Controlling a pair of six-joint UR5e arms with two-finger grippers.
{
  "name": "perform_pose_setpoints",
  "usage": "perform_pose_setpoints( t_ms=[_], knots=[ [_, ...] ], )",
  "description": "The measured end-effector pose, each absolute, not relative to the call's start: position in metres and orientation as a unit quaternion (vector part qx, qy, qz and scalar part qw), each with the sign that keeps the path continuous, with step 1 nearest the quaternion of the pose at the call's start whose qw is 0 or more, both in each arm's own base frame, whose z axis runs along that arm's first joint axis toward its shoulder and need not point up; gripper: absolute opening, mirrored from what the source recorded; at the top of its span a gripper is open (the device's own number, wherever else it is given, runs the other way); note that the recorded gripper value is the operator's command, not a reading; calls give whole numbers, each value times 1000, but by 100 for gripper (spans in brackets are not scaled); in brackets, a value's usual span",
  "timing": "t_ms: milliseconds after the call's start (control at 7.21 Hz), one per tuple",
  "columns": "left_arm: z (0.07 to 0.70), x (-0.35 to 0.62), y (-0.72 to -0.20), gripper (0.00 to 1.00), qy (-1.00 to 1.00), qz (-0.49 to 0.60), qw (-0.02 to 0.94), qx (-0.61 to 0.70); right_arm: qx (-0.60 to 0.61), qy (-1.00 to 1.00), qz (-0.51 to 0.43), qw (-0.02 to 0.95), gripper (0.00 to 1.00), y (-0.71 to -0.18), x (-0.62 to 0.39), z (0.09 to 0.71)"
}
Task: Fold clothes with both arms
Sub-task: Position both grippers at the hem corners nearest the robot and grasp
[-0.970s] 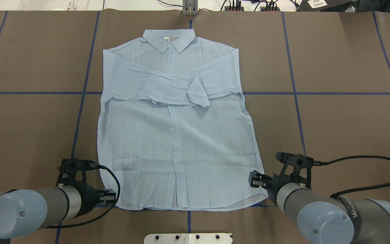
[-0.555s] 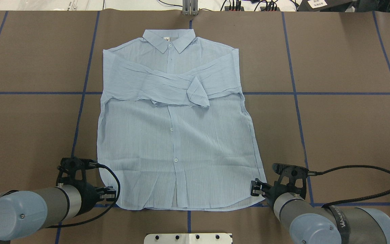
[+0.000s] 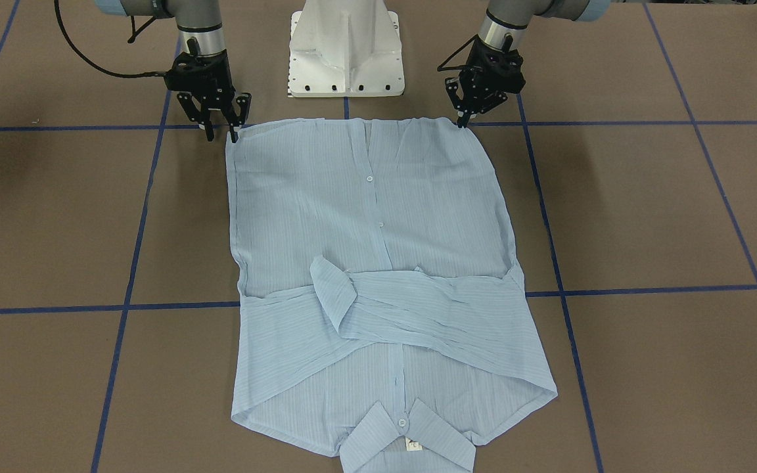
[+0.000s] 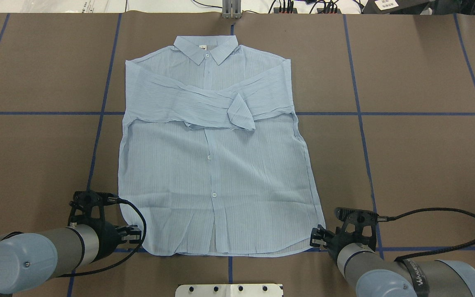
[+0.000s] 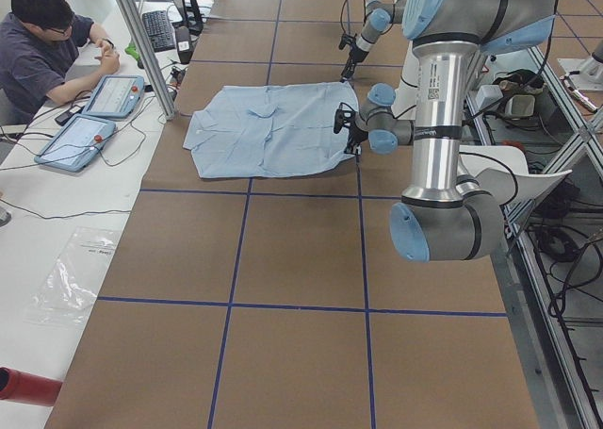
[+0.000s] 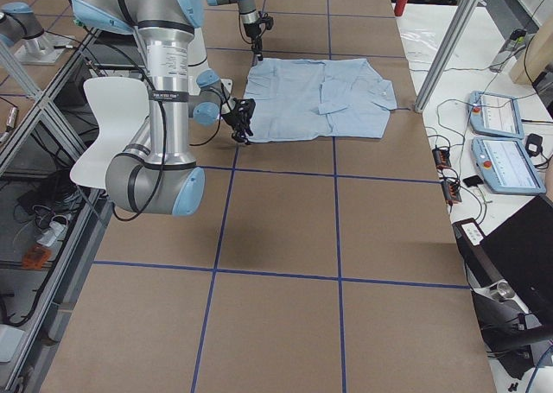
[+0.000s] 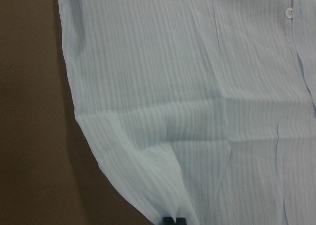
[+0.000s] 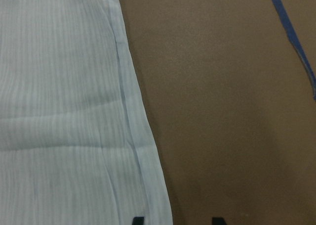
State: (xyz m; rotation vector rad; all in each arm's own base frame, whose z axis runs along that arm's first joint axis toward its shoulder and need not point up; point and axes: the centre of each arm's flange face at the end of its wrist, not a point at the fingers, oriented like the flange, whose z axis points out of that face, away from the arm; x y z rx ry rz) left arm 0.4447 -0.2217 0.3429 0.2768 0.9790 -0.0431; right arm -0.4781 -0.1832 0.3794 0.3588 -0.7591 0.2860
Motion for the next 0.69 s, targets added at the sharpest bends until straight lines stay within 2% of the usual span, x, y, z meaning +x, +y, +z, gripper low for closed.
perform_pose_setpoints(
  t_ms=[139, 277, 416, 693],
  knots=[
    [343, 444, -222, 0, 469, -21, 873, 133, 174, -369, 140, 902, 48, -178, -481, 380],
    [342, 444, -222, 0, 469, -21, 873, 133, 172, -371, 144, 901, 41, -171, -483, 380],
    [342, 443, -222, 0, 469, -21, 873, 133, 171, -373, 145, 900, 28, -166, -485, 380],
    [342, 442, -222, 0, 469, -21, 873, 133, 172, -373, 144, 900, 24, -162, -489, 381]
  ],
)
